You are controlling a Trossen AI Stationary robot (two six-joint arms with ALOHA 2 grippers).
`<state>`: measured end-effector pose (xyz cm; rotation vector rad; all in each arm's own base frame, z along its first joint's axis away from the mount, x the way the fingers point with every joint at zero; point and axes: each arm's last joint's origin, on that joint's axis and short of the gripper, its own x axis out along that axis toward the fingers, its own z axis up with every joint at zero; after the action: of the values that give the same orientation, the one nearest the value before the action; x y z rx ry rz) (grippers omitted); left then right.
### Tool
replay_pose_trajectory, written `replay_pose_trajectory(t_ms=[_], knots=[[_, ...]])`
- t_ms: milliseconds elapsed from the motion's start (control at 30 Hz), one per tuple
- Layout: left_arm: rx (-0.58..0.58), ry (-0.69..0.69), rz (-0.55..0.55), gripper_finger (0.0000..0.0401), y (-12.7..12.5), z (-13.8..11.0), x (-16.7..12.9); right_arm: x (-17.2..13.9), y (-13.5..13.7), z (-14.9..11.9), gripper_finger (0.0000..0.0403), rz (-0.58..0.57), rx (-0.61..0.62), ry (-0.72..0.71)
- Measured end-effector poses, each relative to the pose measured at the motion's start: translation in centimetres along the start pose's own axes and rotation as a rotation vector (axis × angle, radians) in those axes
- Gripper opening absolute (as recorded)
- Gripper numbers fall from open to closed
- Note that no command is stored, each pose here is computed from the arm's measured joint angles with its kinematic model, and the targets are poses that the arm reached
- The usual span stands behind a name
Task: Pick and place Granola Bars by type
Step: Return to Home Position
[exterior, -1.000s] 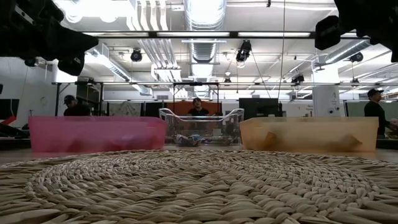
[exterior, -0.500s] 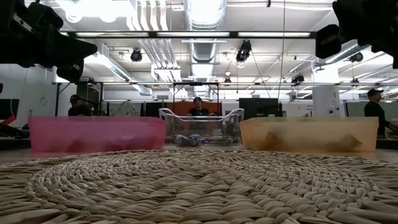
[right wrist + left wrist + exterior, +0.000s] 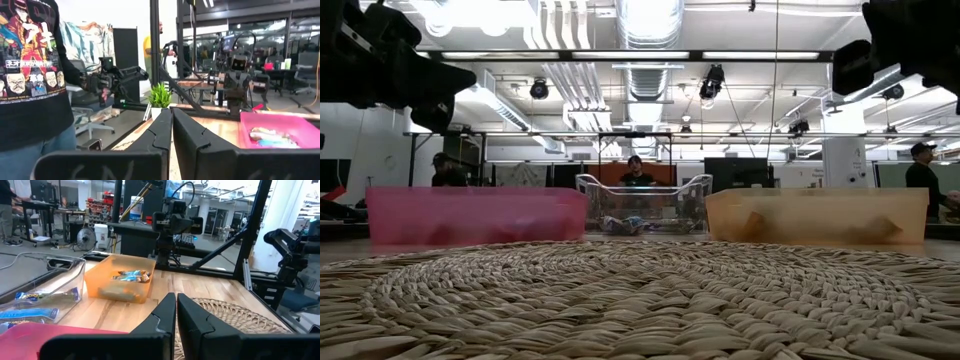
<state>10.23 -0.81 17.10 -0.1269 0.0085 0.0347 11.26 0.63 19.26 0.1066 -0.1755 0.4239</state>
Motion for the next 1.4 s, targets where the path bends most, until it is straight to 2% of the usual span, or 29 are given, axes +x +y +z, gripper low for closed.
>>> replay_pose_trajectory(t_ms=[200,467,667,1400], knots=[[0.001,-0.005,0.0,0.0,0.0,0.0,0.0,-0.6,0.3,0.3,0.0008,0.008,-0.046,-0.051],[0.005,-0.001,0.01,0.0,0.0,0.0,0.0,-1.1,0.6,0.2,0.0008,0.007,-0.044,-0.043],[0.005,0.005,0.029,0.0,0.1,-0.3,0.0,-1.4,0.8,0.3,0.0008,0.008,-0.085,-0.056],[0.053,-0.015,0.027,0.0,0.2,-0.4,-0.1,-1.5,0.8,-0.1,0.0008,0.004,-0.073,-0.023]])
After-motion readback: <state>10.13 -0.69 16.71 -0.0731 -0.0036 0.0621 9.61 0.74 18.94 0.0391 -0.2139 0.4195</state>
